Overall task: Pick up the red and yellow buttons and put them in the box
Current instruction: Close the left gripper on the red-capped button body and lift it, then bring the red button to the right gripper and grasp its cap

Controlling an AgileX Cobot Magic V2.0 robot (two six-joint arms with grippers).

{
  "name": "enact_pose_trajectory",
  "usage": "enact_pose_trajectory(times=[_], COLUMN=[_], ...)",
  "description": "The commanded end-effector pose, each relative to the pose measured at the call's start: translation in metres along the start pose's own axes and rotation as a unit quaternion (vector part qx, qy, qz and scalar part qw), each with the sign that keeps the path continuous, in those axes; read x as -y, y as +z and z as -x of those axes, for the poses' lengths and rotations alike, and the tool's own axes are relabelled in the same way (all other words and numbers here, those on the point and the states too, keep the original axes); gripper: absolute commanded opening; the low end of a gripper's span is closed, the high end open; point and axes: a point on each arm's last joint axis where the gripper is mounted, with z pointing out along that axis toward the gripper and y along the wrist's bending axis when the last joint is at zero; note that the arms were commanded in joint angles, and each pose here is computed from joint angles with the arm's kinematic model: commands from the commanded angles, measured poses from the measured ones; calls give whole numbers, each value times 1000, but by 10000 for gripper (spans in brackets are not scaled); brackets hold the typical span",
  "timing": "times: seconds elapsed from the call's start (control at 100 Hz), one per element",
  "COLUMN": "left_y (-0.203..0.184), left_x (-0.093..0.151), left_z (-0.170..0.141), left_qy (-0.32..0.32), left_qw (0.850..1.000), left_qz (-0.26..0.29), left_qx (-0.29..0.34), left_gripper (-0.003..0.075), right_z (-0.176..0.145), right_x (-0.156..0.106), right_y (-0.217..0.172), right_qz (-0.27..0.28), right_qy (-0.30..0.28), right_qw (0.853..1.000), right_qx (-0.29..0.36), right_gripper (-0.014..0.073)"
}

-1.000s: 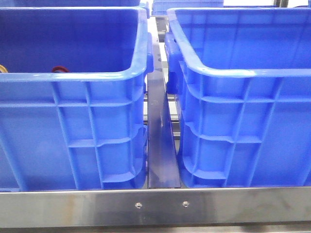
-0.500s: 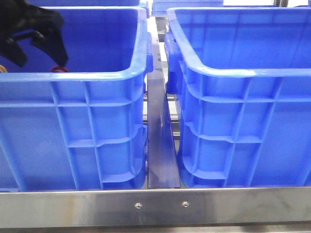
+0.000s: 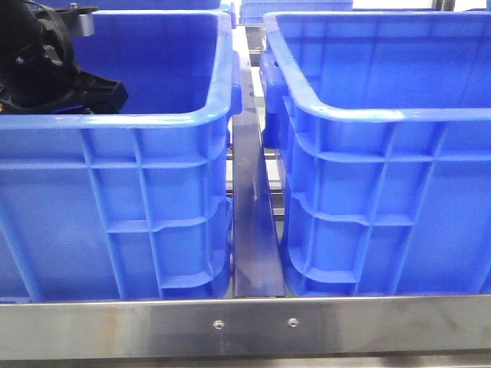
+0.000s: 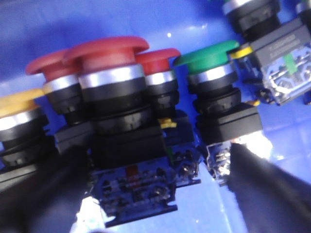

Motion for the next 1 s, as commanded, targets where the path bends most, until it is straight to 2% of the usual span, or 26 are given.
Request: enact_pose_trajectory(times=[0.0, 0.04, 0.06, 0.12, 0.13, 0.14, 0.22, 0.34, 0.58, 0.76, 0.99], left_y=[-23, -23, -23, -23, -24, -24, -30, -52, -122, -170, -219], left_x=[5, 5, 5, 5, 5, 5, 5, 7, 16, 45, 91], left_z=[17, 17, 17, 16, 17, 17, 17, 20, 18, -1, -37], left_qy=[4, 4, 4, 4, 4, 4, 5, 6, 18, 68, 139], left_qw=[998, 998, 998, 999, 999, 999, 998, 997, 990, 979, 956], left_qz=[-5, -5, -5, -5, -5, -5, -5, -7, -17, -47, -125], left_qx=[57, 56, 55, 53, 54, 54, 60, 82, 141, 185, 225], left_gripper=[396, 306, 293, 165, 124, 124, -21, -19, -19, -19, -19], right_z=[16, 16, 16, 16, 16, 16, 16, 16, 16, 16, 16], right_x=[0, 0, 0, 0, 0, 0, 0, 0, 0, 0, 0], right_y=[-3, -3, -3, -3, -3, -3, -3, -3, -3, -3, -3], right_qz=[1, 1, 1, 1, 1, 1, 1, 1, 1, 1, 1], right_qy=[-4, -4, -4, -4, -4, -4, -4, -4, -4, -4, -4], right_qw=[998, 998, 998, 998, 998, 998, 998, 998, 998, 998, 998], right_qx=[63, 63, 63, 63, 63, 63, 63, 63, 63, 63, 63], right_gripper=[-69, -69, -69, -69, -69, -69, -69, -69, -69, -69, -69])
